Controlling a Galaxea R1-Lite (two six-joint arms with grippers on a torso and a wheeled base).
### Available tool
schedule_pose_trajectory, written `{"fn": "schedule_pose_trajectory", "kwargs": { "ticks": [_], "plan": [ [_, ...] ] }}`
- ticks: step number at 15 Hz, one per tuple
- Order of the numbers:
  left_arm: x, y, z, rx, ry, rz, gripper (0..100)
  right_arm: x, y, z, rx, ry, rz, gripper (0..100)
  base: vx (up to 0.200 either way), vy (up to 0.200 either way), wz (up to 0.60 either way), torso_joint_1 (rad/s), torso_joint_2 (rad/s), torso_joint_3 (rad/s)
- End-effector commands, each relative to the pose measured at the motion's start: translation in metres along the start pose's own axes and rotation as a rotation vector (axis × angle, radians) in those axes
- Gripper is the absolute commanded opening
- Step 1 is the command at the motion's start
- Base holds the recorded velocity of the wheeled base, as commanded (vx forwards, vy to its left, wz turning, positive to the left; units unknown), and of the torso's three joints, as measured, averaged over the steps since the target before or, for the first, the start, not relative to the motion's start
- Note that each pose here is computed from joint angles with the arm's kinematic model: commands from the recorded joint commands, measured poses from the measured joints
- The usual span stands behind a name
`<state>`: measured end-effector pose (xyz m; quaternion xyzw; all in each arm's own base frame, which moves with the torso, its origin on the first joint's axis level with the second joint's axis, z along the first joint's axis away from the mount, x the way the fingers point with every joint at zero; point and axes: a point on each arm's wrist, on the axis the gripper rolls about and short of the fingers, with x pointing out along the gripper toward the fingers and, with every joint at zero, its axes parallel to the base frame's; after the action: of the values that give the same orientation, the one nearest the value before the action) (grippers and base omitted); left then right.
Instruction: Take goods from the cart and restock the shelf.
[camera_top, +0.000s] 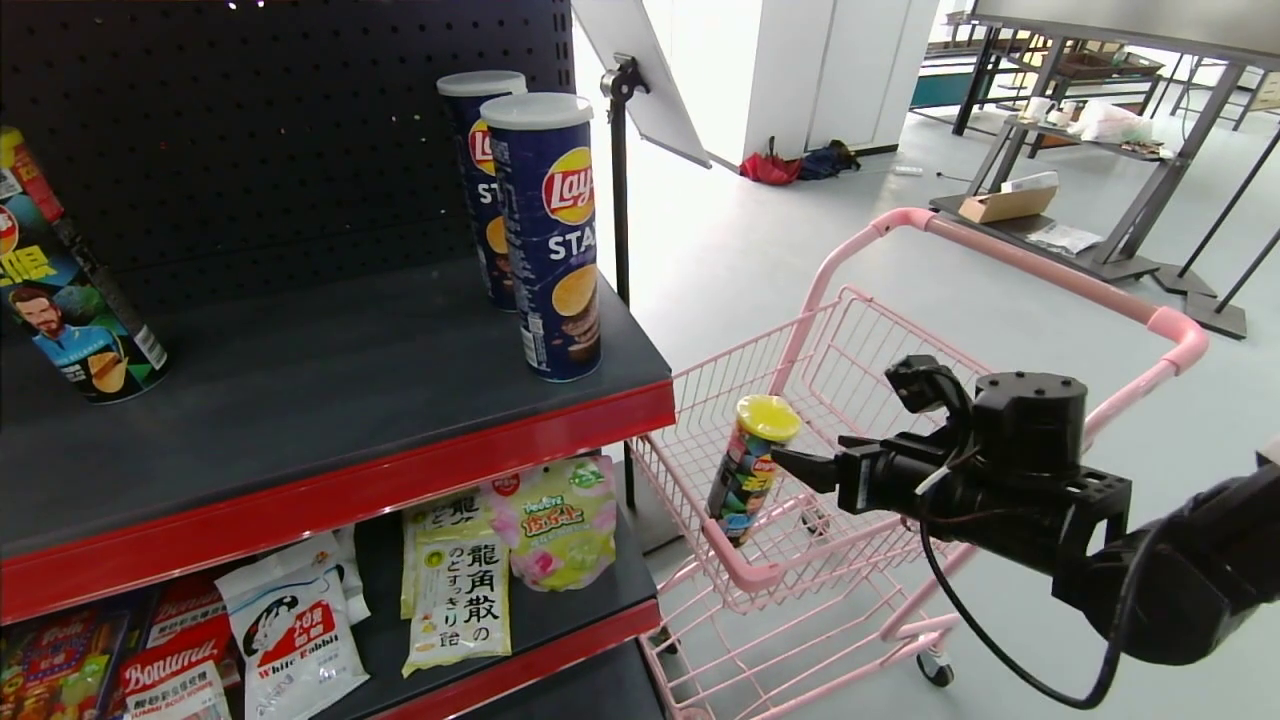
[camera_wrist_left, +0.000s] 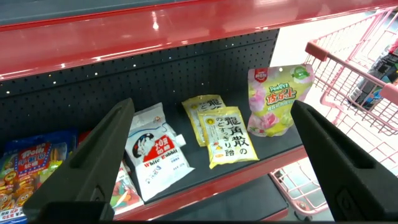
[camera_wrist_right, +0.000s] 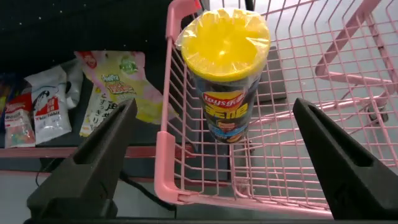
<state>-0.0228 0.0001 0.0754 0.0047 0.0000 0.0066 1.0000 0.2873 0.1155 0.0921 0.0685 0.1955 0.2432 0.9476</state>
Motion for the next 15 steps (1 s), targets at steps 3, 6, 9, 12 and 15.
{"fn": "schedule_pose_trajectory", "kwargs": {
  "ticks": [3,6,9,12,15],
  "plan": [
    [0.0,0.0,0.0,0.0,0.0,0.001,100,0.027,-0.006,-0.018,0.011,0.053,-0.001,100,0.0,0.0,0.0,0.0,0.0,0.0],
    [0.0,0.0,0.0,0.0,0.0,0.001,100,0.038,-0.007,-0.025,0.007,0.052,0.021,100,0.0,0.0,0.0,0.0,0.0,0.0],
    [0.0,0.0,0.0,0.0,0.0,0.001,100,0.049,-0.009,-0.027,0.007,0.042,0.027,100,0.0,0.0,0.0,0.0,0.0,0.0],
    [0.0,0.0,0.0,0.0,0.0,0.002,100,0.064,-0.012,-0.032,0.005,0.042,0.027,100,0.0,0.0,0.0,0.0,0.0,0.0],
    [0.0,0.0,0.0,0.0,0.0,0.002,100,0.082,-0.016,-0.031,0.004,0.024,0.029,100,0.0,0.0,0.0,0.0,0.0,0.0]
  ]
}}
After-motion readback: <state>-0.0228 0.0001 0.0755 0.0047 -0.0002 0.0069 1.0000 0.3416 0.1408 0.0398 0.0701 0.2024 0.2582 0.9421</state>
